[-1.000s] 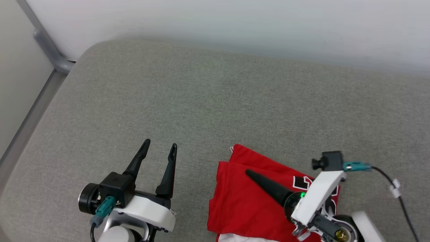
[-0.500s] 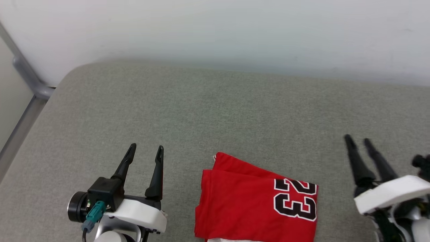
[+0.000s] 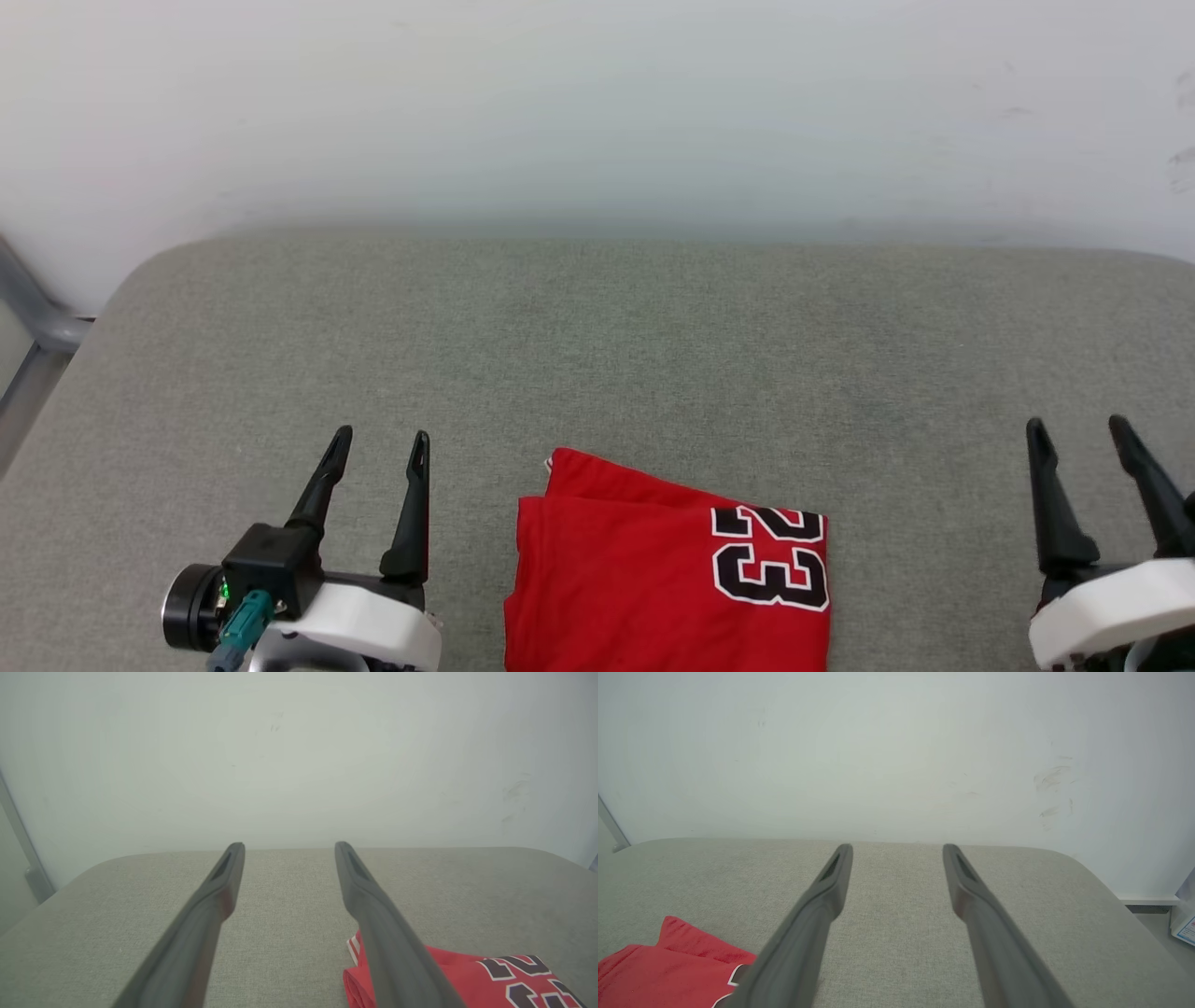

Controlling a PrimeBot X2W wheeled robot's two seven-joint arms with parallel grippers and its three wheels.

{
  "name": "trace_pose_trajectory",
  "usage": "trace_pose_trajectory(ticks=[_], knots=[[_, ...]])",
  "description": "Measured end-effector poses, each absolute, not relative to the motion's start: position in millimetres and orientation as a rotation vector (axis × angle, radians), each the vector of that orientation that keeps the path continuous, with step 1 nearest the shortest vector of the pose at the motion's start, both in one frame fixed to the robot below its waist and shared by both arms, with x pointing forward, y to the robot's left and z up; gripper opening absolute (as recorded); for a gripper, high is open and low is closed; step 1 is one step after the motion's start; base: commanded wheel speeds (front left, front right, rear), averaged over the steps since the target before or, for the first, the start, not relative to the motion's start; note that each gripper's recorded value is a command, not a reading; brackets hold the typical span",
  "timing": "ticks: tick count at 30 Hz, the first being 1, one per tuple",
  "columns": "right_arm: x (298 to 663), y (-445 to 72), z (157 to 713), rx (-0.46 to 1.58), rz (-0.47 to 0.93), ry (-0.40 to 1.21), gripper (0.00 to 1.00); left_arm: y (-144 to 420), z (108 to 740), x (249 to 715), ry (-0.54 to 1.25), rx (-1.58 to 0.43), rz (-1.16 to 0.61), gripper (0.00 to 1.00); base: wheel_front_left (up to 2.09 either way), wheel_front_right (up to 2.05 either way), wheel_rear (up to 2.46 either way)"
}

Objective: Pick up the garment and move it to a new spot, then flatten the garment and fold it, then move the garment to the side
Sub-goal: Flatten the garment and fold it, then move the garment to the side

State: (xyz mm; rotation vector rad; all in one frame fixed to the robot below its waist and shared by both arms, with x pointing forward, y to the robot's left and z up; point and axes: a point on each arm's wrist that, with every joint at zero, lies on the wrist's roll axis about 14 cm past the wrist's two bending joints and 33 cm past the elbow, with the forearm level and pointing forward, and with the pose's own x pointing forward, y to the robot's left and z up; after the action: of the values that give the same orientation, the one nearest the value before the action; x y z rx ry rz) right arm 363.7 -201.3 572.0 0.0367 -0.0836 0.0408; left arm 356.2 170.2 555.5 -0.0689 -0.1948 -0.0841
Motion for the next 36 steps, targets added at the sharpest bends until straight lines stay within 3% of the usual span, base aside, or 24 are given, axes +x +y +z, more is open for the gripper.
trace_pose_trajectory(ticks=[8, 24, 30, 36], knots=[[336.4, -193.9, 556.6, 0.053, 0.048, -0.032, 1.0, 167.4, 536.6, 345.4, -0.144, -0.065, -0.09, 1.0, 0.0, 0.0, 0.0], [335.7, -191.6, 551.9, 0.084, 0.052, -0.01, 1.0, 171.9, 527.4, 342.7, -0.121, -0.07, -0.075, 1.0, 0.0, 0.0, 0.0], [339.1, -205.0, 517.9, 0.173, 0.016, 0.127, 1.0, 174.2, 533.6, 347.3, -0.141, -0.067, -0.073, 1.0, 0.0, 0.0, 0.0], [339.0, -199.1, 462.3, 0.269, 0.038, 0.384, 1.0, 178.4, 536.4, 349.5, -0.152, -0.075, -0.054, 1.0, 0.0, 0.0, 0.0]])
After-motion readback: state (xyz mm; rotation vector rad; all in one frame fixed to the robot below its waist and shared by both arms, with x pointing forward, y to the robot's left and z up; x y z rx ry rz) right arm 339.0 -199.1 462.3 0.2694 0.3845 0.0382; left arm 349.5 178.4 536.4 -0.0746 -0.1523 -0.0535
